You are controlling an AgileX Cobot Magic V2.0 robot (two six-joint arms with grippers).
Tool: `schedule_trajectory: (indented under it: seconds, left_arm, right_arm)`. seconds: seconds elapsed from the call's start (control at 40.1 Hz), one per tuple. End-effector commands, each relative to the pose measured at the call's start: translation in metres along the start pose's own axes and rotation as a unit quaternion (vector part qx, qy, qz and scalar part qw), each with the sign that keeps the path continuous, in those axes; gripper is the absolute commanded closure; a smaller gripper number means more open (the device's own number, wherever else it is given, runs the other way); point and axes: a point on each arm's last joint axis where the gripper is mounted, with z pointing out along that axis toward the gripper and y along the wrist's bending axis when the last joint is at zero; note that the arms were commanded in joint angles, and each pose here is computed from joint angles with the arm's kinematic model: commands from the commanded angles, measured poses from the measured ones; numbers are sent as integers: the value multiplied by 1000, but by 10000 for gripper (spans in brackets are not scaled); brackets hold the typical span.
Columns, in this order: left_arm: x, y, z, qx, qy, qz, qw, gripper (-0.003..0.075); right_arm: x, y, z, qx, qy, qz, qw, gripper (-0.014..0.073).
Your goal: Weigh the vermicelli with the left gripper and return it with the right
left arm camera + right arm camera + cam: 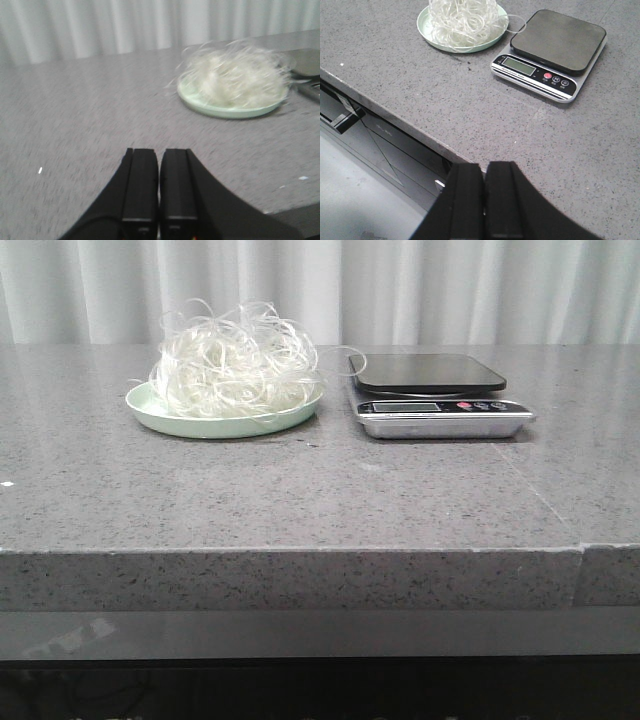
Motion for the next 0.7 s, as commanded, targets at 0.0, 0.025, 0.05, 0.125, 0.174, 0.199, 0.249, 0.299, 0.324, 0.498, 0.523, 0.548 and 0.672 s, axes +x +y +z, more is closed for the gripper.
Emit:
schedule_trajectory:
  seconds: [0.0, 0.025, 0.05, 0.125, 0.174, 0.199, 0.249, 0.299, 0.324, 0.498, 0.523, 0.548, 0.672]
  left_arm:
    - [9, 2, 3, -25, -60, -33, 997, 565]
    - [14, 2, 4, -32, -60, -40, 997, 565]
    - [20, 2, 5, -35, -62, -48, 996, 565]
    - [34, 3, 8, -46, -66, -60, 995, 565]
    - [39, 4, 9, -52, -77, -62, 994, 565]
    - [41, 4, 9, -54, -82, -62, 993, 565]
    - [44, 5, 10, -60, -96, -62, 992, 565]
    - [44, 5, 10, -60, -95, -55, 992, 565]
    - [42, 5, 10, -61, -102, -49, 992, 565]
    - [40, 5, 10, -64, -117, -31, 991, 565]
    - [40, 5, 10, -64, -116, -31, 991, 565]
    - [40, 5, 10, -63, -114, -31, 991, 565]
    - [41, 5, 10, -63, -110, -31, 991, 565]
  right_arm:
    - [-12, 0, -4, 3, -47, -3, 999, 438]
    - [-12, 0, -4, 3, -47, -3, 999, 438]
    - [-12, 0, -4, 3, -47, -3, 999, 438]
    - [-12, 0, -4, 3, -47, -3, 999, 438]
    - [-12, 0, -4, 3, -47, -3, 999, 438]
    - [-12, 0, -4, 3, -47, -3, 999, 438]
    - [-12, 0, -4, 3, -46, -3, 999, 438]
    - [-12, 0, -4, 3, -46, -3, 999, 438]
    - [-12, 0, -4, 3, -45, -3, 999, 438]
    - [-11, 0, -3, 3, -44, -3, 999, 438]
    - [-11, 0, -3, 3, -44, -3, 999, 438]
    - [-11, 0, -3, 3, -44, -3, 999, 438]
    - [-11, 0, -3, 3, -44, -3, 999, 438]
